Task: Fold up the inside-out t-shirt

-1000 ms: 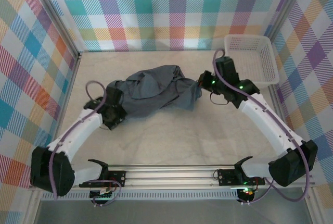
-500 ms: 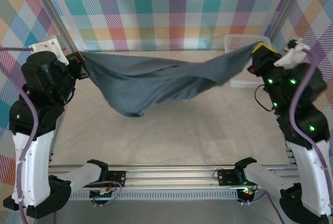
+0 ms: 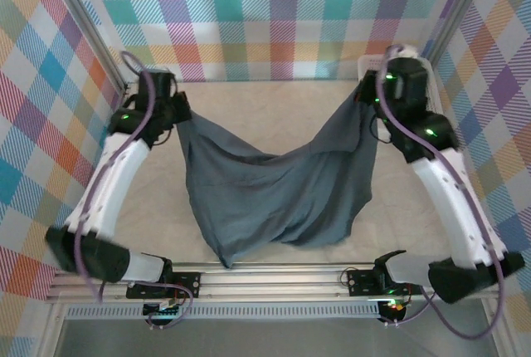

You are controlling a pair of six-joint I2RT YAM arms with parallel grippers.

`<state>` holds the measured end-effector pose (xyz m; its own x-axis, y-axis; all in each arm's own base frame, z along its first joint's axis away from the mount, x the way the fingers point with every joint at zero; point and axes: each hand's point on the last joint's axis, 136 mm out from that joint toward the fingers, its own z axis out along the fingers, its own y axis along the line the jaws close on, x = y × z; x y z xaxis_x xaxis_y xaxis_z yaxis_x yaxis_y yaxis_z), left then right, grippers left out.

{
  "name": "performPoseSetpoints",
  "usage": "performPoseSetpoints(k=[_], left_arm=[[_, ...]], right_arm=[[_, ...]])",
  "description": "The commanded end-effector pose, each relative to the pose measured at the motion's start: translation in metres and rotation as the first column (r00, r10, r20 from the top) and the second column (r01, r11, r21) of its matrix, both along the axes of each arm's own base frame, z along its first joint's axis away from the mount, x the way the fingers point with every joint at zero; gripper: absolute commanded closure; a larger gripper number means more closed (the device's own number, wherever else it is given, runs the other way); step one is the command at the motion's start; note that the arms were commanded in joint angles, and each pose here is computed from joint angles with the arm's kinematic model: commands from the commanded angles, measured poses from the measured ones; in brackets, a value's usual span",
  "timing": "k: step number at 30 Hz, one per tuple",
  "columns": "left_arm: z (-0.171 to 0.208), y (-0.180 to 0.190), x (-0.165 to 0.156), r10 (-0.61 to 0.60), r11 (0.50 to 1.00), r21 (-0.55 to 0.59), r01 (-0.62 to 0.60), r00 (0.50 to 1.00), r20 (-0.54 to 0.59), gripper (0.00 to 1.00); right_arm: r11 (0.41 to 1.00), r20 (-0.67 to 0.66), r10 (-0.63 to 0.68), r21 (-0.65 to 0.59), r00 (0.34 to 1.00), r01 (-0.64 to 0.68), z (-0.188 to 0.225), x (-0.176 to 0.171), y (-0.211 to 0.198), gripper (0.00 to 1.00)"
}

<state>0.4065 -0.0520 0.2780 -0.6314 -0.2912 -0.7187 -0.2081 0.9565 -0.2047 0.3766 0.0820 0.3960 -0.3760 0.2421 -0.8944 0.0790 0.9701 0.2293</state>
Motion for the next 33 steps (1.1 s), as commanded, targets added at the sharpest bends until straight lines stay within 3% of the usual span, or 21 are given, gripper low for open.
performPoseSetpoints(k=[1,3,5,7,9,12,17,20,29,33], left_arm=[[-0.030,0.006,0.045,0.049,0.994,-0.096,-0.045,0.998,0.039,1.00],[-0.060,0.008,0.063,0.057,0.993,-0.107,-0.058,0.998,-0.015,0.96],[-0.076,0.007,0.074,0.050,0.994,-0.099,-0.055,0.997,-0.053,0.79],[-0.082,0.008,0.068,0.050,0.994,-0.092,-0.060,0.994,-0.101,0.66],[-0.088,0.015,0.046,0.091,0.992,-0.075,-0.104,0.982,-0.167,0.60],[-0.108,0.020,-0.007,0.123,0.985,-0.083,-0.153,0.950,-0.287,0.60],[-0.158,-0.018,-0.088,0.018,0.921,-0.349,-0.175,0.913,-0.408,0.65],[-0.187,-0.020,-0.119,0.028,0.912,-0.353,-0.208,0.891,-0.453,0.63],[-0.230,-0.019,-0.121,0.024,0.923,-0.326,-0.207,0.874,-0.486,0.55],[-0.235,-0.028,-0.113,-0.008,0.906,-0.374,-0.196,0.878,-0.478,0.58]], right_arm=[[0.999,-0.095,-0.036,-0.017,0.995,0.034,-0.043,0.011,-0.010,1.00],[0.999,-0.154,-0.049,-0.024,0.987,0.046,-0.072,0.019,-0.013,1.00],[1.000,-0.209,-0.030,-0.008,0.977,0.029,-0.094,0.021,-0.011,1.00],[0.999,-0.241,0.031,0.028,0.970,-0.025,-0.103,0.020,-0.001,1.00],[0.995,-0.267,0.089,0.057,0.959,-0.077,-0.110,0.016,0.009,1.00],[0.991,-0.298,0.123,0.092,0.947,-0.100,-0.120,0.008,0.015,1.00],[0.981,-0.309,0.166,0.147,0.937,-0.125,-0.129,0.002,0.023,1.00],[0.979,-0.316,0.179,0.154,0.932,-0.135,-0.131,0.001,0.026,1.00],[0.973,-0.321,0.200,0.179,0.926,-0.148,-0.132,0.003,0.031,1.00],[0.971,-0.326,0.205,0.185,0.923,-0.151,-0.133,0.001,0.032,1.00]])
